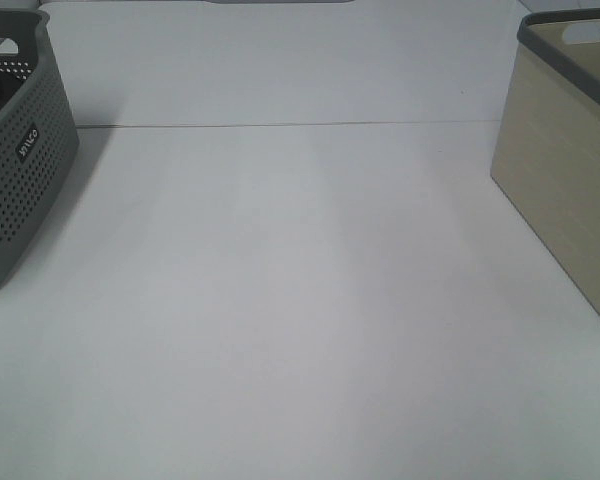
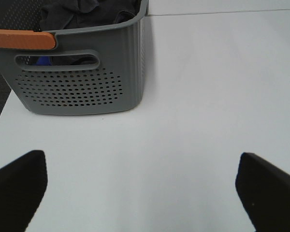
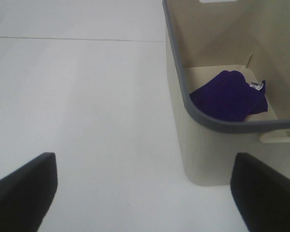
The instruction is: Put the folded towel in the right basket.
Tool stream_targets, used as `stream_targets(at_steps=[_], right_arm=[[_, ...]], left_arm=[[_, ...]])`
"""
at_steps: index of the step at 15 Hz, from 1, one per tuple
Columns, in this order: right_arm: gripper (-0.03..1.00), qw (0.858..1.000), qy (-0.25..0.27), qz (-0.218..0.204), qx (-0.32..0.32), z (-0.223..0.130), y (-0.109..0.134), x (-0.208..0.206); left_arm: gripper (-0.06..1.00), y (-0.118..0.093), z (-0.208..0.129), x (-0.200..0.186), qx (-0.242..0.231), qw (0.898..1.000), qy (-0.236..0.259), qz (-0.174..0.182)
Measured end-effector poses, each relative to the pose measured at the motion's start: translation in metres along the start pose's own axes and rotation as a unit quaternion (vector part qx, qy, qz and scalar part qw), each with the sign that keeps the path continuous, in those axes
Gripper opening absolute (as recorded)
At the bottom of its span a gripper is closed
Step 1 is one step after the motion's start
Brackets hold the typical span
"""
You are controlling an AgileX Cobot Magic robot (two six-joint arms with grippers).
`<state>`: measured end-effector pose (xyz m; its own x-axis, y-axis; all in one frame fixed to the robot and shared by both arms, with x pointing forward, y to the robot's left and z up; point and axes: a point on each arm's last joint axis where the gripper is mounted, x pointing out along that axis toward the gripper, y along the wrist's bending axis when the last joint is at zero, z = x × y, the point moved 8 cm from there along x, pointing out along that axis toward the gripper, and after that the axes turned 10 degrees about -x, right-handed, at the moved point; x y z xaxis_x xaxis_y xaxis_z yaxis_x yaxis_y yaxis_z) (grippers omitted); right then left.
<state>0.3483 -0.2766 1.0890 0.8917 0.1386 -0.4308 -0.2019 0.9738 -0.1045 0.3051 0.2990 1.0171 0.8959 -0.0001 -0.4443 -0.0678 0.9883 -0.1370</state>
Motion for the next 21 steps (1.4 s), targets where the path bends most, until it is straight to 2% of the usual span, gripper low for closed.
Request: stream_targets(at_steps=[3, 4, 5, 6, 11, 21], right_arm=[[0.93, 1.0, -0.017, 0.0, -0.007, -0.054, 0.012, -0.018], [0.93, 1.0, -0.016, 0.001, -0.007, -0.061, 0.013, -0.017], [0.93, 1.0, -0.009, 0.002, -0.007, -0.073, 0.015, -0.015], [0.93, 1.0, 0.023, 0.009, -0.008, -0.09, 0.017, -0.006], [0.93, 0.998, 0.056, -0.012, -0.019, -0.104, 0.01, -0.001], [0.93, 0.998, 0.056, -0.011, -0.015, -0.104, 0.01, -0.001]], left_arm=[[0.99, 0.0, 0.0, 0.0, 0.0, 1.0, 0.0, 0.0], [0.99, 0.0, 0.0, 0.0, 0.0, 1.0, 0.0, 0.0], [0.99, 0.0, 0.0, 0.0, 0.0, 1.0, 0.0, 0.0], [0.99, 0.0, 0.0, 0.0, 0.0, 1.0, 0.0, 0.0], [0.99, 0.0, 0.0, 0.0, 0.0, 1.0, 0.0, 0.0], [0.99, 0.0, 0.0, 0.0, 0.0, 1.0, 0.0, 0.0]])
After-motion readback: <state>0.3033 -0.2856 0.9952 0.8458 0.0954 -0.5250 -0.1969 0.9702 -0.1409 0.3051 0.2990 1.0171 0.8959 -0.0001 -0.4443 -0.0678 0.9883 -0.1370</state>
